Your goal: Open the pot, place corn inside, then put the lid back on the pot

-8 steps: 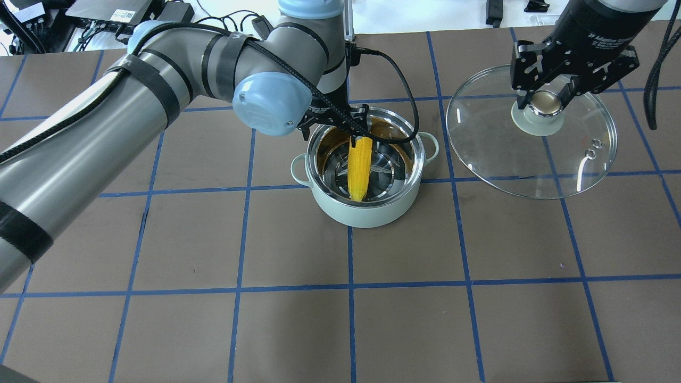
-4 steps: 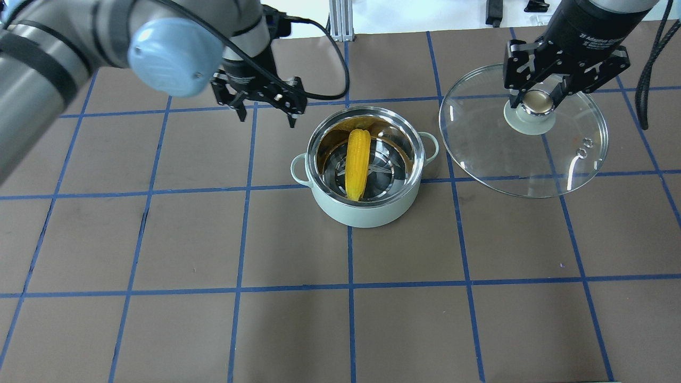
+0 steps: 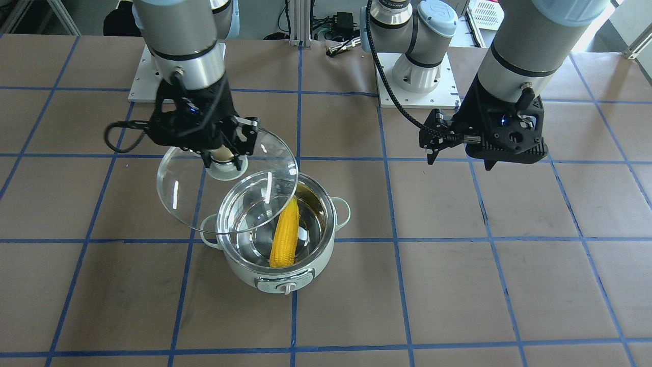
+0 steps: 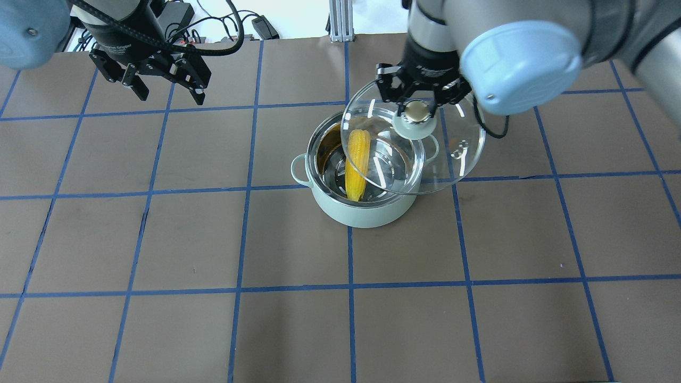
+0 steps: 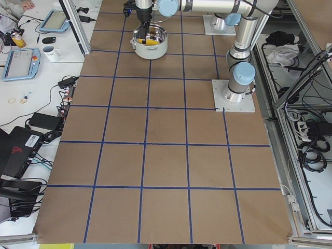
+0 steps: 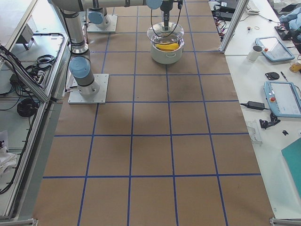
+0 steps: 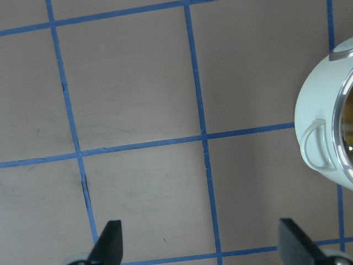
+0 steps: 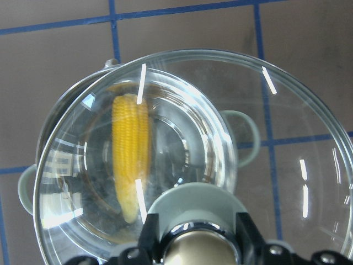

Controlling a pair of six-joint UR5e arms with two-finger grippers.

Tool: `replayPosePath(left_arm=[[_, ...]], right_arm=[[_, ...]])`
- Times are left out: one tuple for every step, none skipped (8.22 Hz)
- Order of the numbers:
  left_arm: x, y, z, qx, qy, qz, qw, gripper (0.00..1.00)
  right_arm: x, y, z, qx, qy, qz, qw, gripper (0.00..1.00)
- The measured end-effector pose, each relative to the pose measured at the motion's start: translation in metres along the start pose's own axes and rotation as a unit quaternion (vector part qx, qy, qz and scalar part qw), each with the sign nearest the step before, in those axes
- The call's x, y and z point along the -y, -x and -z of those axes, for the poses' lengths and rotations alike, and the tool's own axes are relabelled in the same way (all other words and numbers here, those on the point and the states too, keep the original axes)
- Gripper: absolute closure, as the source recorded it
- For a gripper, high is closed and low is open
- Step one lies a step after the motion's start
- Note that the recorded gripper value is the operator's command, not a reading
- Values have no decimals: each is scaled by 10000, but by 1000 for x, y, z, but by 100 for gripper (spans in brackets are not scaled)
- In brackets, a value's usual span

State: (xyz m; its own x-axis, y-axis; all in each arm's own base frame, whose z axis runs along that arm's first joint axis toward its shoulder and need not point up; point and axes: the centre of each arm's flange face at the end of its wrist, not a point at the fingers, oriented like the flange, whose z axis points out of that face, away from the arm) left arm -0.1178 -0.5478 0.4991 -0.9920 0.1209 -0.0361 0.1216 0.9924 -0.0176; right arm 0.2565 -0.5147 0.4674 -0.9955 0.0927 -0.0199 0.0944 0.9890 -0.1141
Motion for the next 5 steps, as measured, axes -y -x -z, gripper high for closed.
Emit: replayPosePath(left_arm=[[-4,1,3,63,-8,21,10000,0],[-6,0,5,85,8,68,9999,0],[-8,-1,5,93,31,174,9998,0],[-10,-2,6,96,42,250,9996,0],[-10,-2,7,93,36,288,9995,0]], right_arm=[[1,42,-31,56,-114,-52,9999,100],[2,67,-56,101,-147,-66,9998,100],[4,78,-70,113,-147,-55,9998,100],[7,78,-77,107,-146,-61,9998,100],[15,70,-80,100,-138,-80,9998,100]])
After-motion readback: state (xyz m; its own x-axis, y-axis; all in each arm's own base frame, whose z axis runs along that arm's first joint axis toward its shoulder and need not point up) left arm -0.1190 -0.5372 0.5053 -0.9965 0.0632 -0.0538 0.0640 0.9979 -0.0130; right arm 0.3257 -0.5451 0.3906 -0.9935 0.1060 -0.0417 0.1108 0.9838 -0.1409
